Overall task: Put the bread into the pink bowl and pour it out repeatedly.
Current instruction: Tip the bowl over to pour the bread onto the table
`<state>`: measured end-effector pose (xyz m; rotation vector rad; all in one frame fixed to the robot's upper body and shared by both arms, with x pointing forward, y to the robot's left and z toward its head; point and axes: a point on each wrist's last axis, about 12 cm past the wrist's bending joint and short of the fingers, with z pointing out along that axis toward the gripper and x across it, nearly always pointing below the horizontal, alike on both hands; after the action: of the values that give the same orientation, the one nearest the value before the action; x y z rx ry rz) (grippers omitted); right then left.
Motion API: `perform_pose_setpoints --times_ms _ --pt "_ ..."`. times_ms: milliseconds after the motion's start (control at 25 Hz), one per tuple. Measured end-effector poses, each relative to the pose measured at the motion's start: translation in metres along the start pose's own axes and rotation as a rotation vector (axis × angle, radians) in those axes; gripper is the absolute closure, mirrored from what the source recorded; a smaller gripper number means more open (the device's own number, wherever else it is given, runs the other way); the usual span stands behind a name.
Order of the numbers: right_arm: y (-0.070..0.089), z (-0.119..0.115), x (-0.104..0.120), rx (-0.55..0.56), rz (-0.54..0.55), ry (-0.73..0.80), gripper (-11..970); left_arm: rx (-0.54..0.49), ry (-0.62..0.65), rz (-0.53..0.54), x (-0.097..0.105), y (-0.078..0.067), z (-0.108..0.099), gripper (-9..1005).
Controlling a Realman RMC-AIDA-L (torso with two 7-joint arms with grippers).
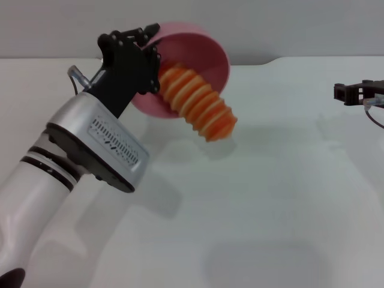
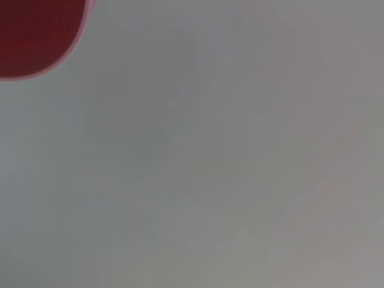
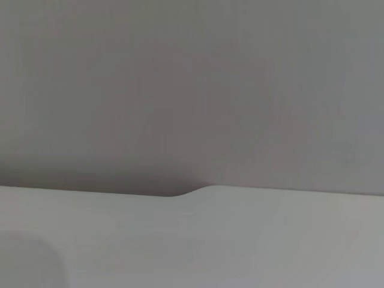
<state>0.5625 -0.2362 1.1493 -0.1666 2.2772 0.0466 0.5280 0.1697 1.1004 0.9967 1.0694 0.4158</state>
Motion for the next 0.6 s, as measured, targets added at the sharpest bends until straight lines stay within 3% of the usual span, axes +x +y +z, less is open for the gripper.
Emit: perform_pose_setpoints --times_ms 200,600 --pt "0.0001 0.0005 0.0009 0.0 -0.001 0.004 437 -0.087 -0.025 -0.043 0.0011 0.0043 -0.0022 948" --pt "0.0009 0.0016 0.0004 -0.001 -0.003 0.006 437 -0.118 -0.032 -0.14 0.0027 0.0021 0.0003 948"
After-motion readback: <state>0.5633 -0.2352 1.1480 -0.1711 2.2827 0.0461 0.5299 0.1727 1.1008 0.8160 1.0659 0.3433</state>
